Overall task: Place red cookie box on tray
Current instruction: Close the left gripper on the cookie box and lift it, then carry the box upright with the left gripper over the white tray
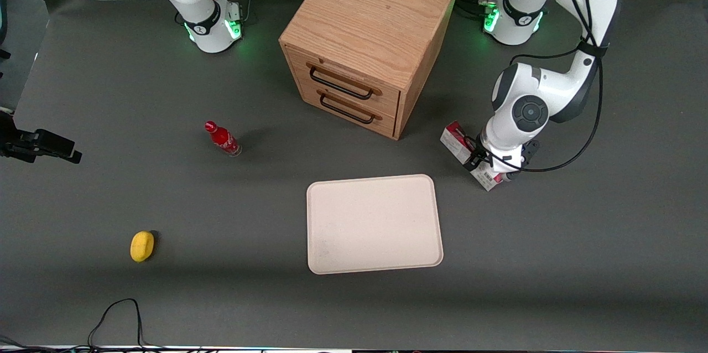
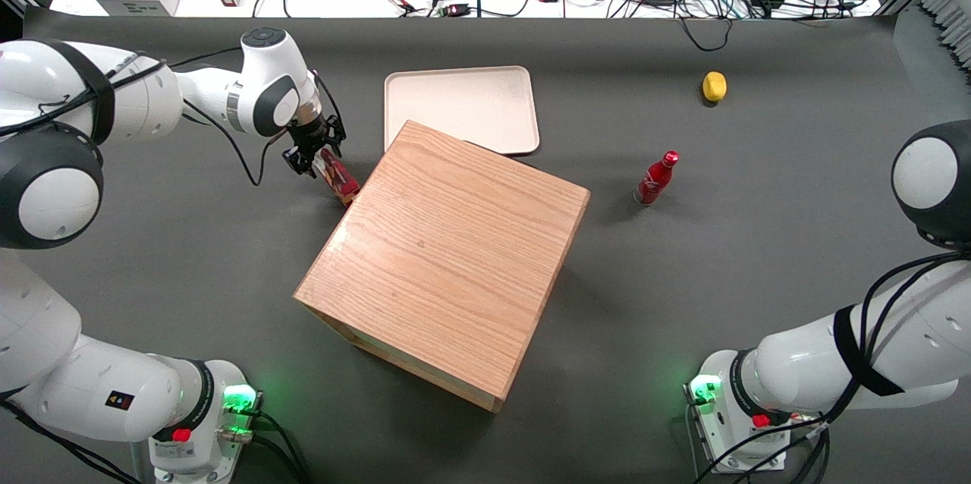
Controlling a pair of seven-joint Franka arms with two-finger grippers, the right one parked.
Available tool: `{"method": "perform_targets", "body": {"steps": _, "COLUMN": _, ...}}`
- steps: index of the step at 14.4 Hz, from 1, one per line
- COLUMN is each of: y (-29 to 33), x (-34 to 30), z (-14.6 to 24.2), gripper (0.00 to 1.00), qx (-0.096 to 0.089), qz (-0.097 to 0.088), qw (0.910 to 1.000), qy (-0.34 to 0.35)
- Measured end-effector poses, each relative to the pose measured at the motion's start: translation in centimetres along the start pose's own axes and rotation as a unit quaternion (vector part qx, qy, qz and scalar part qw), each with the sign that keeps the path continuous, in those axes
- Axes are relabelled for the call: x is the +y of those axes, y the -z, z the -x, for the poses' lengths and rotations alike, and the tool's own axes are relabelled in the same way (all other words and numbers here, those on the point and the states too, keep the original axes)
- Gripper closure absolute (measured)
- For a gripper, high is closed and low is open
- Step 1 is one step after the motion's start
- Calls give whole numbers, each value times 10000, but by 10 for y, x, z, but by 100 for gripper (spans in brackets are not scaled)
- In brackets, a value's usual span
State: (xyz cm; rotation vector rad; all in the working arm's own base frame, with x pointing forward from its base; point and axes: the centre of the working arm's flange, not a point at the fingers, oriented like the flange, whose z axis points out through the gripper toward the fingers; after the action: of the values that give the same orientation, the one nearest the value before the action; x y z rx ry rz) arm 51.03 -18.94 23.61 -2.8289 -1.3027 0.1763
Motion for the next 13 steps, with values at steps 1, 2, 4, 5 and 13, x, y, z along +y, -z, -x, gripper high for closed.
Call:
{"method": "perform_targets", "body": {"steps": 1, "y": 0, "x": 0, "z": 0, "gripper": 44, "qx": 2, "qz": 3, "qw": 10000, "qy": 5}}
{"method": "perform_targets", "body": {"steps": 2, "y": 1, "x": 0, "z": -1, "gripper": 56, "qx": 5, "qz": 8, "qw": 10000, "qy": 8}}
{"method": "perform_targets", "body": {"steps": 4, "y": 3, "x": 2, "z": -2, "gripper": 75, "qx": 17, "qz": 37, "qw": 10000, "qy": 5}}
{"method": "perform_targets", "body": {"steps": 5, "y": 6, "x": 4, "z": -2, "gripper": 87, "qx": 23, "qz": 46, "qw": 10000, "qy": -10}}
{"method": "perform_targets", "body": {"steps": 13, "y": 176, "x": 42, "z": -45, "gripper": 97, "qx": -198, "qz": -249, "qw": 9940, "qy": -1044}}
